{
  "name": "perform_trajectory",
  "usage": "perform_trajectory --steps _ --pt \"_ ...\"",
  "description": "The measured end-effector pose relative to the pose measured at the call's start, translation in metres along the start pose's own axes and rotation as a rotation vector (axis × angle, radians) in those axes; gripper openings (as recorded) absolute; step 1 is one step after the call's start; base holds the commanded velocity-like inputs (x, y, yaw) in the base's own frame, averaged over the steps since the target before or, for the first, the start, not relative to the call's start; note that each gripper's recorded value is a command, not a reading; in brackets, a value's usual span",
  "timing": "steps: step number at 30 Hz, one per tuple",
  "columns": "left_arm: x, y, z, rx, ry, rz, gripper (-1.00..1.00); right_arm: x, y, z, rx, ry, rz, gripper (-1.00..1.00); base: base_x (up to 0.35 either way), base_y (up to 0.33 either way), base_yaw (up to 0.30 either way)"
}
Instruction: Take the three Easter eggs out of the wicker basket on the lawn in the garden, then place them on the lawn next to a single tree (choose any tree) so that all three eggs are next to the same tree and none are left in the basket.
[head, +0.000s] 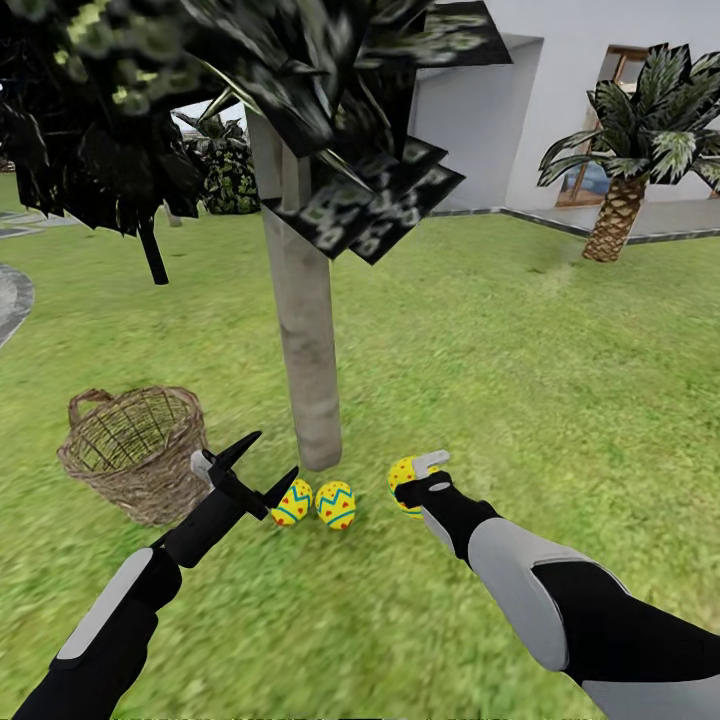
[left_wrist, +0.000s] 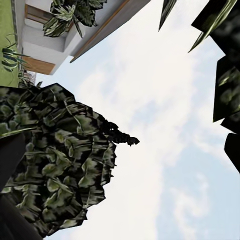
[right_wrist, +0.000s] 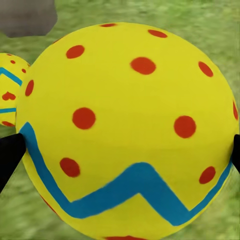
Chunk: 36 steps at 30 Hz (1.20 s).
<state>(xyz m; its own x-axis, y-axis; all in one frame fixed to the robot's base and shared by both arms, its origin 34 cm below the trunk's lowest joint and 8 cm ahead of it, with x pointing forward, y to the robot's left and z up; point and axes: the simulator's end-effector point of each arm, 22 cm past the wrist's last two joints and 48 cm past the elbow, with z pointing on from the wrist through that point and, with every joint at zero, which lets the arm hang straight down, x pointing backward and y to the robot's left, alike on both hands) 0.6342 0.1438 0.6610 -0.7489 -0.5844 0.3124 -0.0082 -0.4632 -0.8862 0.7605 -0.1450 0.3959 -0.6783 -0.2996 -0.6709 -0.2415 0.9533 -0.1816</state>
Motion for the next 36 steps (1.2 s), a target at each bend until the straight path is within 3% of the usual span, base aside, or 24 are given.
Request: perform_trajectory --steps 8,15,36 --pt "-0.002 0.016 -0.009 0.000 0.000 0.000 1.00 0.015 0.006 0.010 -0.007 -0.002 0.000 -1.00 0.000 0.000 0.000" --pt "-0.004 0.030 -0.018 0.000 0.000 0.000 1.00 0.021 0.011 0.018 -0.008 -0.041 0.006 -1.00 0.000 0.000 0.000" --pt "-0.025 0.074 -0.029 -0.050 -0.039 -0.056 1.00 0.072 0.025 0.050 -0.033 0.042 0.008 -1.00 0.000 0.000 0.000"
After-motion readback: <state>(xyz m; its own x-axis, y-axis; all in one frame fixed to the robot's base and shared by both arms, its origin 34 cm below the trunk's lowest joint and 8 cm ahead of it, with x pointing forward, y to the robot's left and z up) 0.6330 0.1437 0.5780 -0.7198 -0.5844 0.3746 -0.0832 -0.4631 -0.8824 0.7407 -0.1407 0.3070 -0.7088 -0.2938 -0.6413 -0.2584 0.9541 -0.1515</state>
